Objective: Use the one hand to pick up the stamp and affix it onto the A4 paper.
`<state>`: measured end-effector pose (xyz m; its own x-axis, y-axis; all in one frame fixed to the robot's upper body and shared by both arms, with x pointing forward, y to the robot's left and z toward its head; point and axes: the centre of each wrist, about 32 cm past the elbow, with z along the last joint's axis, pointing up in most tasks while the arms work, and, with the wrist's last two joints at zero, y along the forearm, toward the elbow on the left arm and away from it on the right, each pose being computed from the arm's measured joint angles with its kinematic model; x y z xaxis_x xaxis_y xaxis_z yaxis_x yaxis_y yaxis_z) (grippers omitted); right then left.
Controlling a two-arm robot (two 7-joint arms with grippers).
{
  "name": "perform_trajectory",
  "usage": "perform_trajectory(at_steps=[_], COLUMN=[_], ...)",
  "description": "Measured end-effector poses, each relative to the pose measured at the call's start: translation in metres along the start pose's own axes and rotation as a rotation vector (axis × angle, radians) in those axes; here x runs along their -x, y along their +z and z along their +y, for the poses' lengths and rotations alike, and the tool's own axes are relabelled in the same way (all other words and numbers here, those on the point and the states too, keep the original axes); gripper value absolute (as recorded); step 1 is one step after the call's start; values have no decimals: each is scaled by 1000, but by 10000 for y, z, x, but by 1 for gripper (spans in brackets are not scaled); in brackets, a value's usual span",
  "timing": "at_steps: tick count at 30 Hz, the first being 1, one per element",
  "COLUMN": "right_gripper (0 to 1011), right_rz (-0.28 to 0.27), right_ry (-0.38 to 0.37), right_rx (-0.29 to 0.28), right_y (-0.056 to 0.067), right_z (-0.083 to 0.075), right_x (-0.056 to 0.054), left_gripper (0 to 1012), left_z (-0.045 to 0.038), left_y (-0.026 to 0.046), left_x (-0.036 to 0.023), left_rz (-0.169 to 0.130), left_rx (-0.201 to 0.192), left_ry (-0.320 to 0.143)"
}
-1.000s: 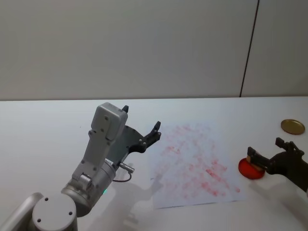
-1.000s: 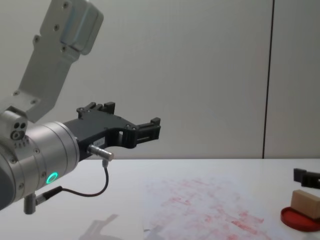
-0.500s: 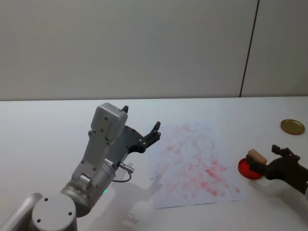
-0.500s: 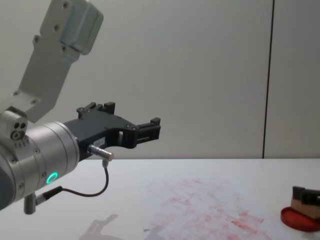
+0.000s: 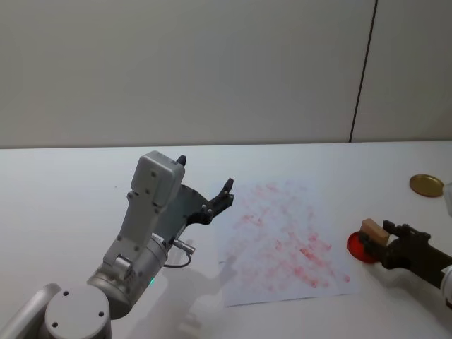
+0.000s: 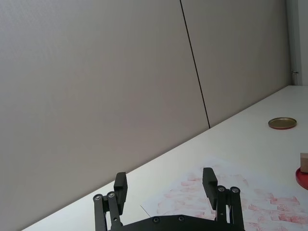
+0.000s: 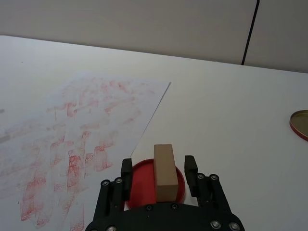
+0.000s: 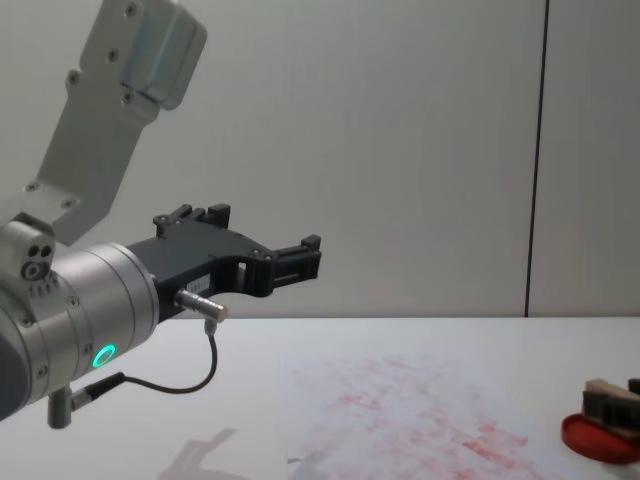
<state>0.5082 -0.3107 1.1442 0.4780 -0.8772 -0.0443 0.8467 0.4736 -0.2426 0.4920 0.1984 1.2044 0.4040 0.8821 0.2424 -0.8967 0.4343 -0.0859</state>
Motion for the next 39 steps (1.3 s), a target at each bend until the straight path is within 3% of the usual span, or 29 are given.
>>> perform_trajectory(at_steps=[11, 15, 28, 39], right_gripper=[307, 224, 214, 216], right_rz=[-12, -24, -67, -83], right_ry=[-5, -12, -12, 72], right_rx=[-12, -23, -82, -122], right_y=[-12, -13, 54, 186], right_z=[23, 26, 40, 114], right_x=[-9, -8, 55, 220], left_gripper=[993, 993, 993, 993], left_z=[0, 0, 0, 0], left_y=[0, 0, 0, 0], left_x=[0, 0, 0, 0], left_rz=[0, 0, 0, 0], left_rx=[0, 0, 0, 0], left_ry=[0, 0, 0, 0])
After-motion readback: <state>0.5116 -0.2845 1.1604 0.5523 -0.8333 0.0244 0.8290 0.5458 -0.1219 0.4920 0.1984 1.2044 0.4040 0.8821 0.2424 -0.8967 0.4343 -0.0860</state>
